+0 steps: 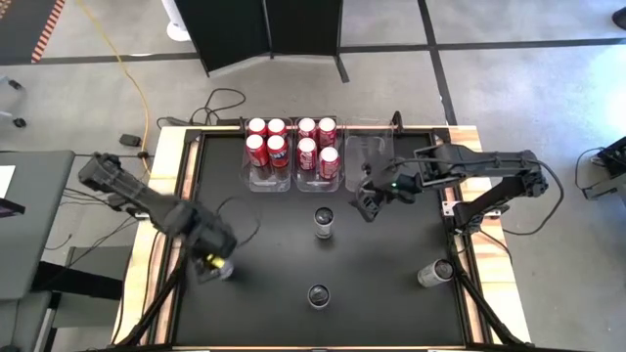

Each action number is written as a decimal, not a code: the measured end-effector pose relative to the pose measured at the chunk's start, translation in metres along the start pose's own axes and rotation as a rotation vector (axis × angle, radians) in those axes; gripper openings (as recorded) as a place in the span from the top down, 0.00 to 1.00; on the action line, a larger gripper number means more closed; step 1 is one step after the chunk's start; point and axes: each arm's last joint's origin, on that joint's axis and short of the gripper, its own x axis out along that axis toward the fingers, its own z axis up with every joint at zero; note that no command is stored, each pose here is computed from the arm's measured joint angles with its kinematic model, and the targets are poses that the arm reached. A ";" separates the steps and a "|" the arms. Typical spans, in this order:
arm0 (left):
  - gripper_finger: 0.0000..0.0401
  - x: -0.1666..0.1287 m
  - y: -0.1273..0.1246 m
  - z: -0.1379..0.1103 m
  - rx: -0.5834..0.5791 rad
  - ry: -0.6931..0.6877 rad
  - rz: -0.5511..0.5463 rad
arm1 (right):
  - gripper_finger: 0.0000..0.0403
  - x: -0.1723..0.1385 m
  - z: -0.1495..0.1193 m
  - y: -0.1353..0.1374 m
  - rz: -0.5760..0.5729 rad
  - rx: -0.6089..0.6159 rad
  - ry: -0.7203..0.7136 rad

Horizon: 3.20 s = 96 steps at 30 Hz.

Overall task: Sort soda cans
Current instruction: Put the bottom left white yellow soda can into the right transparent bin

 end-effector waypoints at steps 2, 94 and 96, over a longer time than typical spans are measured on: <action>0.37 -0.019 0.005 0.012 0.010 -0.068 -0.016 | 0.16 -0.001 -0.006 -0.003 -0.038 -0.019 0.046; 0.36 -0.162 -0.025 0.165 0.835 -0.545 0.253 | 0.10 0.105 0.047 0.033 0.405 -0.715 -0.227; 0.36 -0.167 -0.031 0.169 0.859 -0.639 0.256 | 0.11 0.108 0.047 0.032 0.413 -0.717 -0.219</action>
